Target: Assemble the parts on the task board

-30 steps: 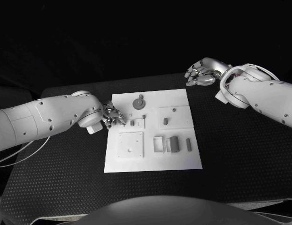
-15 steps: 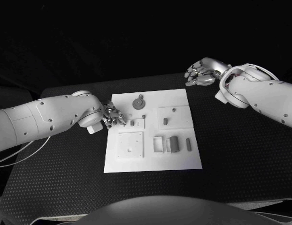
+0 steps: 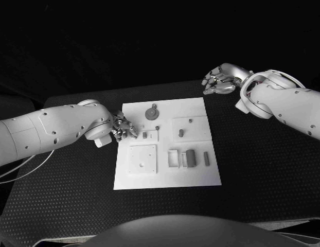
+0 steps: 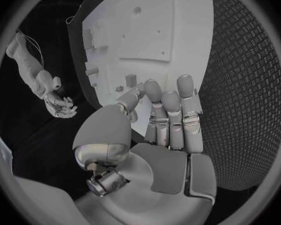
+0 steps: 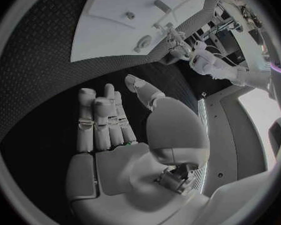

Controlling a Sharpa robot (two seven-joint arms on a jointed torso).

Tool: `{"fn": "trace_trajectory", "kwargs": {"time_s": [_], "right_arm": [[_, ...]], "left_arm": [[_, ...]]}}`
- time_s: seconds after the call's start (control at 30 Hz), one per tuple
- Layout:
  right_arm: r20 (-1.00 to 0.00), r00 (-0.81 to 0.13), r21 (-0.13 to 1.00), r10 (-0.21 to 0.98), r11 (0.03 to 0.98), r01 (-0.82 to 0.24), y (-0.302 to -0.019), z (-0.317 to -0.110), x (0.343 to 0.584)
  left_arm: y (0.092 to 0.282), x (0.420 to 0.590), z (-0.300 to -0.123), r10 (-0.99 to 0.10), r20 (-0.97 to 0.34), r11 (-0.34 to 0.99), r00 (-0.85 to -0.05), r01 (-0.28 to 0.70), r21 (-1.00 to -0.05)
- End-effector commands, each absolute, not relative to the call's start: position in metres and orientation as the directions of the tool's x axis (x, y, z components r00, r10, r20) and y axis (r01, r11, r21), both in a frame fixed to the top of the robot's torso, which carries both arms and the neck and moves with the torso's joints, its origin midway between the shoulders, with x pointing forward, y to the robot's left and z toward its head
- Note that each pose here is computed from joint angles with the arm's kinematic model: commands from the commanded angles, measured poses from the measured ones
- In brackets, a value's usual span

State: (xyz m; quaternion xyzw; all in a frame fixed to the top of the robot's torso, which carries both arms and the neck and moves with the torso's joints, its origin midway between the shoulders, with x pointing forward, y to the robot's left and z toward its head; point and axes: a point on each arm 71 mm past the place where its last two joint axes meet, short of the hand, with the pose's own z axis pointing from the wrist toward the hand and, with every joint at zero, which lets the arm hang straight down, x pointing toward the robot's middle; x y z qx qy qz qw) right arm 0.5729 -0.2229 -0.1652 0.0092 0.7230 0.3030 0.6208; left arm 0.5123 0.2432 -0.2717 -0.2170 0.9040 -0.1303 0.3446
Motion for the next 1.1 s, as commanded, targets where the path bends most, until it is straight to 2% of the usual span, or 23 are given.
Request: {"fn": "trace_trajectory", "kwargs": {"time_s": [0.03, 1.1], "right_arm": [[-0.891, -0.24, 0.451, 0.386, 0.814, -0.366, -0.2221, -0.1657, 0.5724], [-0.891, -0.242, 0.452, 0.385, 0.812, -0.369, -0.221, -0.1658, 0.5724]], "left_arm": [[0.2425, 0.5088, -0.2762, -0.46, -0.555, 0.884, -0.692, -0.297, -0.362], [0.2434, 0.5088, -0.277, -0.453, -0.553, 0.888, -0.699, -0.3, -0.348]]}}
